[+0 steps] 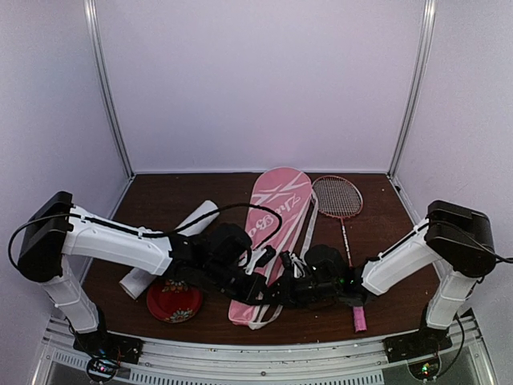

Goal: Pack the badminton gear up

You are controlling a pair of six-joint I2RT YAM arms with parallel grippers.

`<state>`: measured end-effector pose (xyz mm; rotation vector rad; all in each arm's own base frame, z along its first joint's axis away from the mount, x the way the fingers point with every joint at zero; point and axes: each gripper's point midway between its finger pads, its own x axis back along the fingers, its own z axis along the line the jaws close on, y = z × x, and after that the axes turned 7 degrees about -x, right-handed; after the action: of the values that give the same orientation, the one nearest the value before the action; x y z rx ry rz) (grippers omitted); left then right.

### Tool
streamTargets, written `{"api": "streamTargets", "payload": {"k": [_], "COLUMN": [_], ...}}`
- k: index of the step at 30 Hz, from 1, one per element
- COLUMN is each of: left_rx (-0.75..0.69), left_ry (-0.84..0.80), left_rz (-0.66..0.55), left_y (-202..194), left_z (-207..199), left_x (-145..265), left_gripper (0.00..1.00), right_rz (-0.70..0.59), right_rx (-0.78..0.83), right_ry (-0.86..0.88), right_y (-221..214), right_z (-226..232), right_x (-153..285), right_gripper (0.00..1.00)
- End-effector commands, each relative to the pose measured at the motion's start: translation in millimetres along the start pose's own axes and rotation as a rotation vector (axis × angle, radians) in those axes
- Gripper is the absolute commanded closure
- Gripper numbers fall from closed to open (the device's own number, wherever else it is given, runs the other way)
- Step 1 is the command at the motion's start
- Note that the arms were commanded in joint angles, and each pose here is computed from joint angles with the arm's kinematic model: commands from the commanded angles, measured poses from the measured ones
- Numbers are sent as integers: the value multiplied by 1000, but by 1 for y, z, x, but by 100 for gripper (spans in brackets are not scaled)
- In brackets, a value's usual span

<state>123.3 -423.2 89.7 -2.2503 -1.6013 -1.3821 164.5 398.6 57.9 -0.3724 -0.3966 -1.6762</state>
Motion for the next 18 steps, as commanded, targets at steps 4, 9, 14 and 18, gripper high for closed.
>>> {"api": "streamTargets", "payload": {"k": [4, 9, 14, 18], "left_rx": [-14, -34, -8, -28], "left_ry": [45, 266, 298, 263], "left_rz": [-54, -63, -11, 13], "left_y": [15, 12, -7, -14], "left_z": [5, 35, 47, 41], "left_x": [10, 39, 38, 25], "left_gripper": [100, 76, 60, 55], "right_rz": [-1, 4, 0, -5], "right_rx": [-32, -82, -82, -78], "right_ry": [16, 23, 55, 94], "right_y": [7, 6, 7, 9], "right_z": [-1, -16, -11, -2], "right_x": [-16, -21, -21, -19], "right_gripper": [90, 91, 91, 91]}}
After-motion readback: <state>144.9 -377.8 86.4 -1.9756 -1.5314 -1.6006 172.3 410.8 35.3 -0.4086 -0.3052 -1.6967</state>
